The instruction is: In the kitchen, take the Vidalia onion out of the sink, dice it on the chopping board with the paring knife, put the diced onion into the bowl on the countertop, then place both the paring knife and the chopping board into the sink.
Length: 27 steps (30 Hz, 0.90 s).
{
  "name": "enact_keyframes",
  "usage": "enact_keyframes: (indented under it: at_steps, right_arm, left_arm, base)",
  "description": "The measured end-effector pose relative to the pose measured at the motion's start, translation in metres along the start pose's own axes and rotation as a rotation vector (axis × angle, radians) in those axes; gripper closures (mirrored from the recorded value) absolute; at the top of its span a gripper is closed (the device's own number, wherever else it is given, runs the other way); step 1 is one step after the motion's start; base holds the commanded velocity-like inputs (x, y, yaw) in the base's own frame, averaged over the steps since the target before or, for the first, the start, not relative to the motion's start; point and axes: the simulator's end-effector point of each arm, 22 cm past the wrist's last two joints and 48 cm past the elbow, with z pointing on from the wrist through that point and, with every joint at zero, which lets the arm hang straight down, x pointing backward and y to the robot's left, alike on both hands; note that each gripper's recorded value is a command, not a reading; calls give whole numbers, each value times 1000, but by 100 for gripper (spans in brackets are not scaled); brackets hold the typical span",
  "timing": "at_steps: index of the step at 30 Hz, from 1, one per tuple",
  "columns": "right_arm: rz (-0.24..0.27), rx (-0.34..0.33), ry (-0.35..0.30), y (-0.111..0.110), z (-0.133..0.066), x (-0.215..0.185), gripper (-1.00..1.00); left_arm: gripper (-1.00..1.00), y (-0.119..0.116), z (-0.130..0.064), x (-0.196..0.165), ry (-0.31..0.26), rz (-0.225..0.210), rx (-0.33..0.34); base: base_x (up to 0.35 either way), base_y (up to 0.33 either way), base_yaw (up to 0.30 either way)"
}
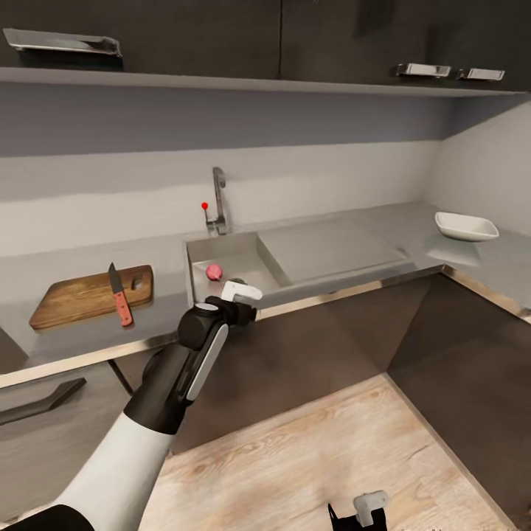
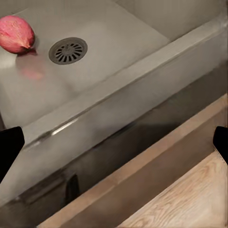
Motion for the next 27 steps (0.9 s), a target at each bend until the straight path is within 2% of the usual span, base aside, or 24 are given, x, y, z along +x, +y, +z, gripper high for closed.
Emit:
enact_keyframes:
  at_steps: [10,27]
  right_arm:
    - [-1,1,-11,-1,-1,-5,-100]
    - [-4,0,-31,-1,-2,-15,-100]
  left_arm:
    - [-100,0,-6,-7,-14,1,-1]
    - [-100,1,-17,-18,-37,3,-5]
  base:
    - [69,-2,-243]
    - [318,0,-206]
